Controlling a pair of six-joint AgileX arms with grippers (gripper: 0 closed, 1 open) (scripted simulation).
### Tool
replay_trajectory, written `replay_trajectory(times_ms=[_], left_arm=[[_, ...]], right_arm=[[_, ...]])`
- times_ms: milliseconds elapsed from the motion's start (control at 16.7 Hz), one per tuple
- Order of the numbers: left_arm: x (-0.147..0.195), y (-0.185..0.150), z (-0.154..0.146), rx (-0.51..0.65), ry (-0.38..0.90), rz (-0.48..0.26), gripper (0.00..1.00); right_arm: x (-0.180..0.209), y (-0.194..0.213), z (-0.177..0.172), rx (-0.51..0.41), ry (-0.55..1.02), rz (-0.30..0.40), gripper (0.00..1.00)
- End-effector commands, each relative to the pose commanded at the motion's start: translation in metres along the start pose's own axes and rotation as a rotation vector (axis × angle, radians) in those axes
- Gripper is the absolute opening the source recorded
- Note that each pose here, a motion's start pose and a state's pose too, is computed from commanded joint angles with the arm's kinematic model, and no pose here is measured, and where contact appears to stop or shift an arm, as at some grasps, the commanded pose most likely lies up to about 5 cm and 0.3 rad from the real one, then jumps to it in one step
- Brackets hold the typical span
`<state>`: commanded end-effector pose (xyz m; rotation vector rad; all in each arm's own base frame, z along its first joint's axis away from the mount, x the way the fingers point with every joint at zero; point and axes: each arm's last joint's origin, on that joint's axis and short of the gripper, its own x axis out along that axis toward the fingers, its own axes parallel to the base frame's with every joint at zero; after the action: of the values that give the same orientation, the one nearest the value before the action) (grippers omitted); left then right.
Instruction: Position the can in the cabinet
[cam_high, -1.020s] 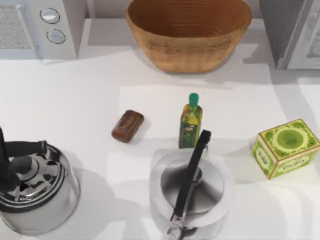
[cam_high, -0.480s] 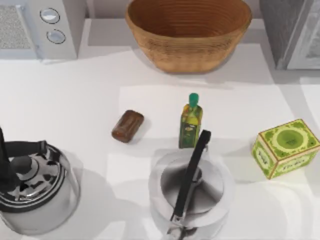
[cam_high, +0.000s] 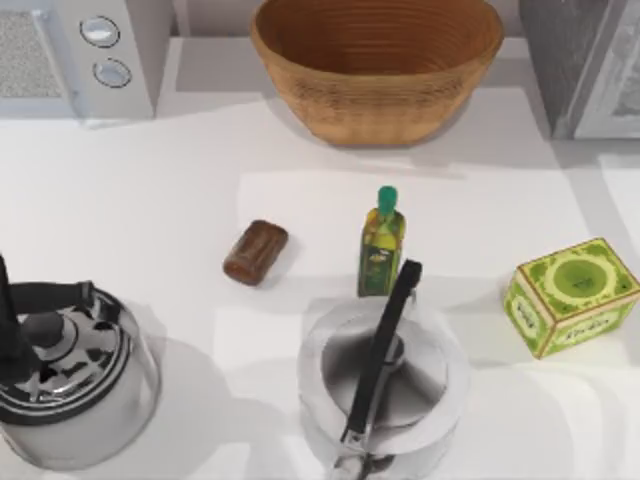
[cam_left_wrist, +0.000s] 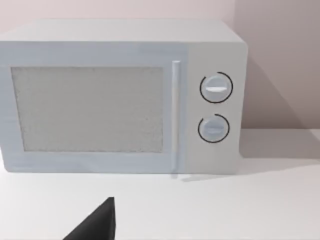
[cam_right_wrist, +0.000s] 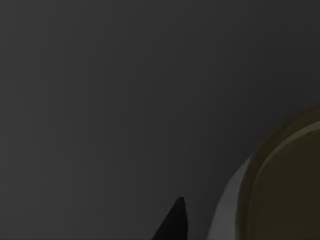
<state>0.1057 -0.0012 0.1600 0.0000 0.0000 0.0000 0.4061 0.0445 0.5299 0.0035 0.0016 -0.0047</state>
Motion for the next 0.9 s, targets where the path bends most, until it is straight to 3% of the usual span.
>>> replay_trajectory(times_ms=[240,900], left_arm=[[0.0000,0.0000,0.0000,0.000,0.000,0.000,1.00],[0.0000,0.0000,0.0000,0.000,0.000,0.000,1.00]], right_arm=[[0.0001,-0.0001,0.0000,0.000,0.000,0.000,0.00],[0.0001,-0.0001,0.0000,0.000,0.000,0.000,0.83]])
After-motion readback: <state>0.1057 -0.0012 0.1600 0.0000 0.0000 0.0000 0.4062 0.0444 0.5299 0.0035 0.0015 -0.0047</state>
